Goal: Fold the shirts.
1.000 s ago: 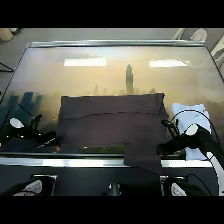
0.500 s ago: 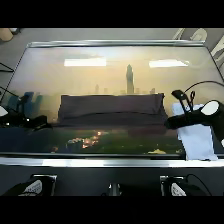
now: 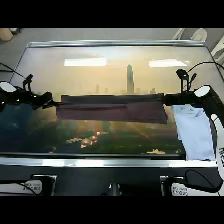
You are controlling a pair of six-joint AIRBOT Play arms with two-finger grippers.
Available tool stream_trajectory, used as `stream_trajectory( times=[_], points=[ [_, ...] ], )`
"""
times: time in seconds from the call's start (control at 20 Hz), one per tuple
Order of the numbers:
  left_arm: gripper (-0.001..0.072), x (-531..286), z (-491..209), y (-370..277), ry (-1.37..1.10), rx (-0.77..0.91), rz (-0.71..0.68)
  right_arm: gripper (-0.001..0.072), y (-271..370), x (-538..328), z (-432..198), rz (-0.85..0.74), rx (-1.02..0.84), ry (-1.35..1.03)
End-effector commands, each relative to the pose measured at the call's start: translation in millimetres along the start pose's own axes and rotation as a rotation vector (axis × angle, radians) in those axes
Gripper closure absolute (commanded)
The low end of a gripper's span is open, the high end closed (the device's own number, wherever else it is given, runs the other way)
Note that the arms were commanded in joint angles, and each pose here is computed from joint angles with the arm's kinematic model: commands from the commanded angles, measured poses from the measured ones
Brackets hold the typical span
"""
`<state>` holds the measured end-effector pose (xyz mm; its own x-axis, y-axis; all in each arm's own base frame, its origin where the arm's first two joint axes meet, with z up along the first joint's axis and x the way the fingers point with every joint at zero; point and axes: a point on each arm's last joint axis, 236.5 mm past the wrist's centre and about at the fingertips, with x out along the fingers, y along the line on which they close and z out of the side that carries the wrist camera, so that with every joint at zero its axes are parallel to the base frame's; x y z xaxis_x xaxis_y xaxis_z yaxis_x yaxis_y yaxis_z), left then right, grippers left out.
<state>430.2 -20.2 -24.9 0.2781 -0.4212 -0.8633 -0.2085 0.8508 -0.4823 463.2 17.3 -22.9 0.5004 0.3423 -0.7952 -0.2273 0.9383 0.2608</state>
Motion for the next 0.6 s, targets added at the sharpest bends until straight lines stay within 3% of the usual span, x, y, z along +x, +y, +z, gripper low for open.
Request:
stream_trajectory(
  times=[0.0, 0.1, 0.15, 0.2, 0.25, 0.3, 0.4, 0.55],
  points=[
    [0.0682, 28.6, 15.2, 8.0, 0.036, -0.053, -0.007, 0.0695, -7.7, 34.3, 4.9, 0.027, 0.051, -0.024],
    [0.0660, 40.8, 11.3, 14.0, 0.065, -0.070, -0.006, 0.0691, -4.6, 48.7, -9.0, 0.042, 0.025, 0.024],
    [0.0483, 43.3, 10.8, 13.9, 0.070, -0.077, -0.012, 0.0579, -0.5, 51.7, -9.6, 0.048, 0.003, 0.027],
    [0.0133, 41.6, 12.2, 14.1, 0.065, -0.080, -0.015, 0.0291, 1.2, 49.2, -6.5, 0.052, -0.025, 0.019],
    [-0.0013, 36.1, 14.6, 14.7, 0.062, -0.079, -0.016, 0.0040, 3.0, 42.4, -2.6, 0.054, -0.062, 0.013],
    [-0.0013, 27.3, 18.7, 14.9, 0.058, -0.077, -0.021, -0.0002, 2.1, 32.0, -0.3, 0.048, -0.115, 0.019],
    [-0.0013, 3.3, 28.4, 11.7, 0.034, -0.063, -0.030, -0.0005, -16.1, 14.3, -10.3, -0.004, -0.185, 0.087],
    [-0.0013, -27.7, 39.0, -4.9, -0.036, -0.015, -0.038, -0.0008, -34.6, 14.8, -42.5, -0.012, -0.120, 0.201]
  ],
)
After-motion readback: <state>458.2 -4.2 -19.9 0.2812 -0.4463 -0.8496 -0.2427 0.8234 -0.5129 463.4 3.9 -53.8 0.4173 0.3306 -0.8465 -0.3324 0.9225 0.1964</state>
